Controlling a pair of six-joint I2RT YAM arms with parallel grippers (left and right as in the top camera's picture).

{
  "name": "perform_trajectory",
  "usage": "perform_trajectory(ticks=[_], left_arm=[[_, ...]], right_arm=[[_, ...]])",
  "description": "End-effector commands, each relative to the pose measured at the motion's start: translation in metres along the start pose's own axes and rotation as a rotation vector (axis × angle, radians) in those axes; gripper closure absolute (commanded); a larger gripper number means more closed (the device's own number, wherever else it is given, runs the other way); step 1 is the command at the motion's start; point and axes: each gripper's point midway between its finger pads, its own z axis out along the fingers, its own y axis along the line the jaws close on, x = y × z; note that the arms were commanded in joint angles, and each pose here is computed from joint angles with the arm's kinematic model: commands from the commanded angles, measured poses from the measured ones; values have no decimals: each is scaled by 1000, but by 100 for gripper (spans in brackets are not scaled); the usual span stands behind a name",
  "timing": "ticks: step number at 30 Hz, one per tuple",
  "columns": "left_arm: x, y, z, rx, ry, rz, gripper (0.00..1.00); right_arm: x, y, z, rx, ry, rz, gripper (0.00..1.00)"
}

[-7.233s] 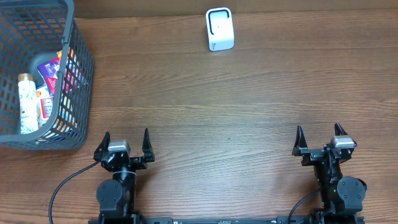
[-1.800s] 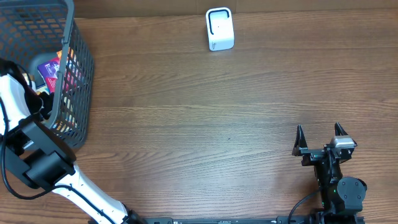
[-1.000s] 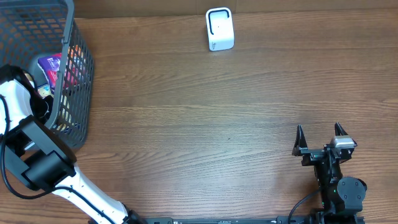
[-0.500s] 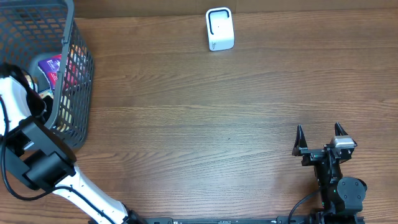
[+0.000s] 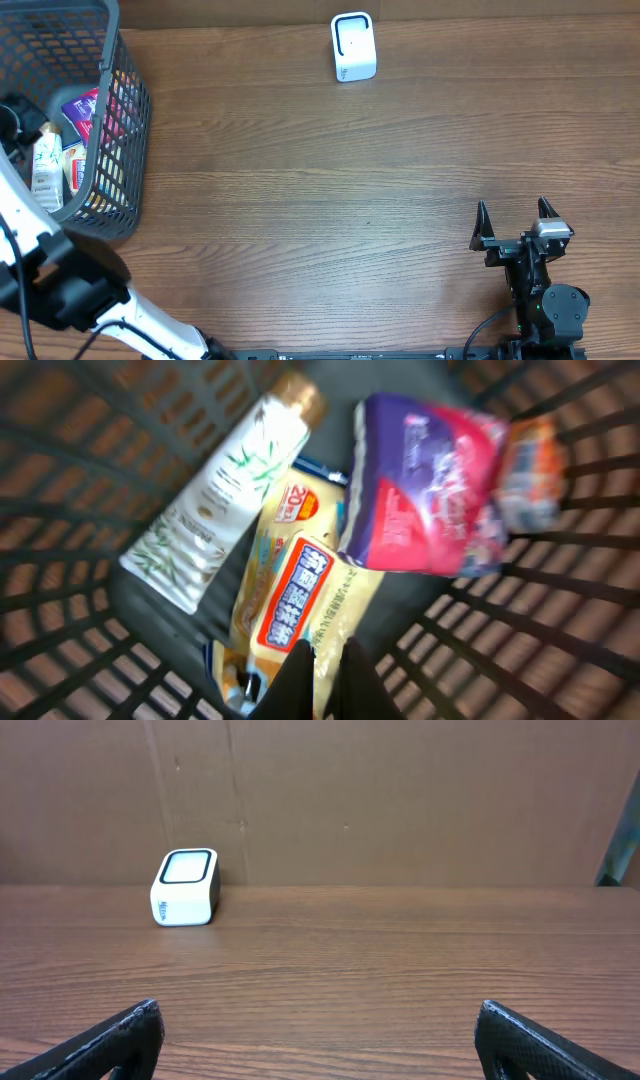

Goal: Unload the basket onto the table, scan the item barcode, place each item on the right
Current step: 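Grasp the yellow-blue snack bag in the basket with the left gripper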

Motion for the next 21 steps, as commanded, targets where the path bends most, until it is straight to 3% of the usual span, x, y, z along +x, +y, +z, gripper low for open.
perform_trajectory(ticks=[1,5,9,21], left_arm=[[-2,1,-19,-20,-35,-3,96],[18,15,4,-93,55,-4,36],[40,23,36,-124,147,-3,0],[97,38,108,-163,299,-21,0]], right_arm=[[1,1,0,-2,-7,1,0],[1,1,0,-2,-7,1,0],[1,1,0,-2,-6,1,0],[1,1,0,-2,-7,1,0]])
